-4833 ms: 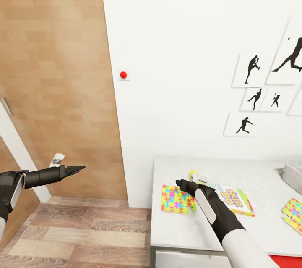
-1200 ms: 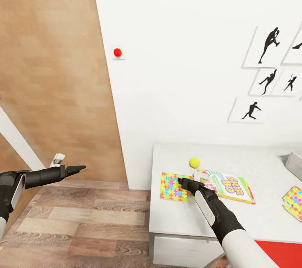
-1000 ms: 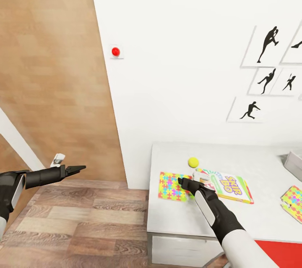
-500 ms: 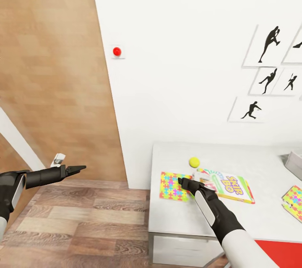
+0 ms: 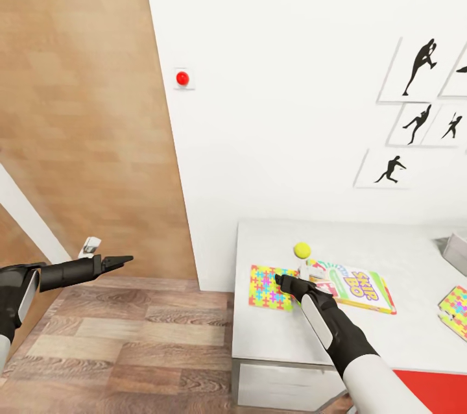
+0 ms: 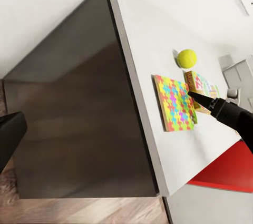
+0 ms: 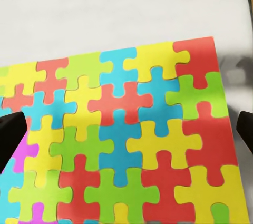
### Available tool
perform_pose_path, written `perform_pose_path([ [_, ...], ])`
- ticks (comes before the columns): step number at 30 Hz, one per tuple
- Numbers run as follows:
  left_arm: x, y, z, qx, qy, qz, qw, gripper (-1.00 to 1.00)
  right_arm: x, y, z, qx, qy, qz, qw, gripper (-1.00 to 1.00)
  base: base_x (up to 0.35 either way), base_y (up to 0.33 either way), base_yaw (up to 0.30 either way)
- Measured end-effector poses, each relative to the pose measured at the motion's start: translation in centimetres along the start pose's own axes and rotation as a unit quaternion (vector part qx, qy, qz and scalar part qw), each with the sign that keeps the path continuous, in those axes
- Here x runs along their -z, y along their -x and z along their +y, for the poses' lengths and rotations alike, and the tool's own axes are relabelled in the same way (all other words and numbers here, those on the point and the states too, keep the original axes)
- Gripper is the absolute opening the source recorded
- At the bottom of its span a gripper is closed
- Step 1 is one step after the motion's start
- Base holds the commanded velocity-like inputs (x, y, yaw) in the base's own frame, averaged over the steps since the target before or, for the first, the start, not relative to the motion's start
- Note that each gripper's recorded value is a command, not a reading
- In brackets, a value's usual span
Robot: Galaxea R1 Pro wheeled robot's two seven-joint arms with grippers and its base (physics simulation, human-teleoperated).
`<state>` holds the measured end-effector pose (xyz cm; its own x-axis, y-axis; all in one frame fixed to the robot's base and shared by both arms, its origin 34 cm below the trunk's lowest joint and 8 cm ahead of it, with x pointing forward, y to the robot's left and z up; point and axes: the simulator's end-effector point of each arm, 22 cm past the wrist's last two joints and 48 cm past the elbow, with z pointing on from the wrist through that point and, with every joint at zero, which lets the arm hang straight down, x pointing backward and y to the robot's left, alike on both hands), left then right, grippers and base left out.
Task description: Put all the toys in the child's room - the three board games (two on the bed and one on the table), the two jigsaw puzzles on the table, and the tennis ball on the table - inside the toy box on the table in the child's room.
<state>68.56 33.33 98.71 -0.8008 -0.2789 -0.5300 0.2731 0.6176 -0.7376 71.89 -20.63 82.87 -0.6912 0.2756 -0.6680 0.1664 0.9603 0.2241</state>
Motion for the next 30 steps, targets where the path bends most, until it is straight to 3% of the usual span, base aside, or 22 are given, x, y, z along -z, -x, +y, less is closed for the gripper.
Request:
perform_pose_path([
  [21, -0.6, -0.8, 1.1, 0.010, 0.004, 0.008, 0.9999, 1.00, -0.8, -1.4, -0.4, -0.001, -0.004, 0.013, 0.9999, 1.00, 0.000, 0.001, 0.000],
  [30, -0.7, -0.8, 1.2, 0.010, 0.004, 0.009, 0.9999, 1.00, -0.9, -1.5, -0.4, 0.001, -0.004, 0.014, 0.9999, 1.00, 0.000, 0.210, 0.000],
])
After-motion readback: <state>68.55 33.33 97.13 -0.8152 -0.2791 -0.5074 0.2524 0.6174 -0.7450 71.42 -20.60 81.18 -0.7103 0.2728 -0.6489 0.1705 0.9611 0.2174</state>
